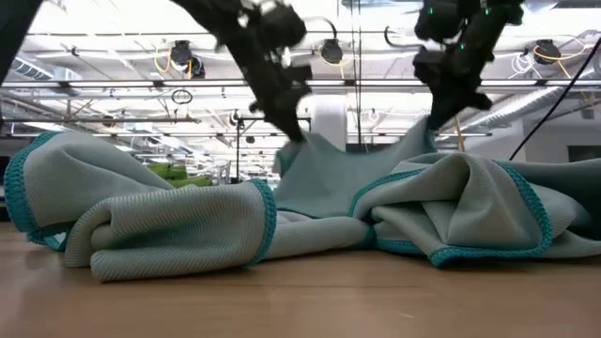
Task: Fold microfiber towels
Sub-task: Fold the top center blue microfiber cloth
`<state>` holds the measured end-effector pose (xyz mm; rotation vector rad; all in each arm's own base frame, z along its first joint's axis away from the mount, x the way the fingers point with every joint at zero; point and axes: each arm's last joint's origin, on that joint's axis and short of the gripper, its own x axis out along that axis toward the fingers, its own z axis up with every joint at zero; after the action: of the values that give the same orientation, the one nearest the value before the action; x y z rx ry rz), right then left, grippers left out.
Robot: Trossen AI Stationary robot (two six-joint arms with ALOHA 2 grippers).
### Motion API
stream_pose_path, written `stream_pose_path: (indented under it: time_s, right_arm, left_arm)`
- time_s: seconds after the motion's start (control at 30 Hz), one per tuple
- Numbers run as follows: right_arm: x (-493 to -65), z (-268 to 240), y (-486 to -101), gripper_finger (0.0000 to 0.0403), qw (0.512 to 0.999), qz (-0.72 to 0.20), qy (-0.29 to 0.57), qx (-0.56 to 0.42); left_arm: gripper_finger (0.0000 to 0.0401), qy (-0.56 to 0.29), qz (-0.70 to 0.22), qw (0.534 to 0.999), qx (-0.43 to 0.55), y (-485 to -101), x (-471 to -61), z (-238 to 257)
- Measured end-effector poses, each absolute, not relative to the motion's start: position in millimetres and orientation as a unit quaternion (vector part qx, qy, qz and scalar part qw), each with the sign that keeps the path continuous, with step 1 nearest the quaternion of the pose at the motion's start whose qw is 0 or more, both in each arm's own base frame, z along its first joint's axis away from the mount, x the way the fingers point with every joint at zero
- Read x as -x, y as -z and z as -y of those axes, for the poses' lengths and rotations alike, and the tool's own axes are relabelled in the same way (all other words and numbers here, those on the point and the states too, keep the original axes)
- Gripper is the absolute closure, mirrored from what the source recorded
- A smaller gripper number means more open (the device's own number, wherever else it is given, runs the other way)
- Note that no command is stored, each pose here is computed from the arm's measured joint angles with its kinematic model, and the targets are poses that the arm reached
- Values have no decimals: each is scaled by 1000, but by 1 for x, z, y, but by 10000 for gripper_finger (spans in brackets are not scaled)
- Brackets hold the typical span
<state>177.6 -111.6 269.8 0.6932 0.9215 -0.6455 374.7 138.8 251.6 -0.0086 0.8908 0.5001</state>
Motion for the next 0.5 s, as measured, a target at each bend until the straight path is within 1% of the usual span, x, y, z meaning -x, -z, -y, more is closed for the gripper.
stream_pose_path:
  time_s: [0.07, 0.17, 0.3, 0.4, 0.5]
  right_arm:
    - [-176, 114, -261, 403, 788, -429, 291, -333]
    - [-173, 114, -252, 403, 782, -437, 281, -344]
    - [-171, 113, -252, 403, 783, -439, 275, -344]
    - [-165, 119, -259, 403, 790, -425, 288, -336]
    - [-160, 133, -282, 403, 808, -382, 315, -319]
  left_arm:
    - [397, -234, -431, 871, 20, -236, -381, -148]
    - [392, -221, -408, 885, 42, -223, -391, -155]
    - [389, -199, -388, 899, 43, -217, -401, -150]
    - [396, -211, -348, 913, 32, -229, -407, -146]
    - [392, -264, -289, 920, 24, -262, -408, -146]
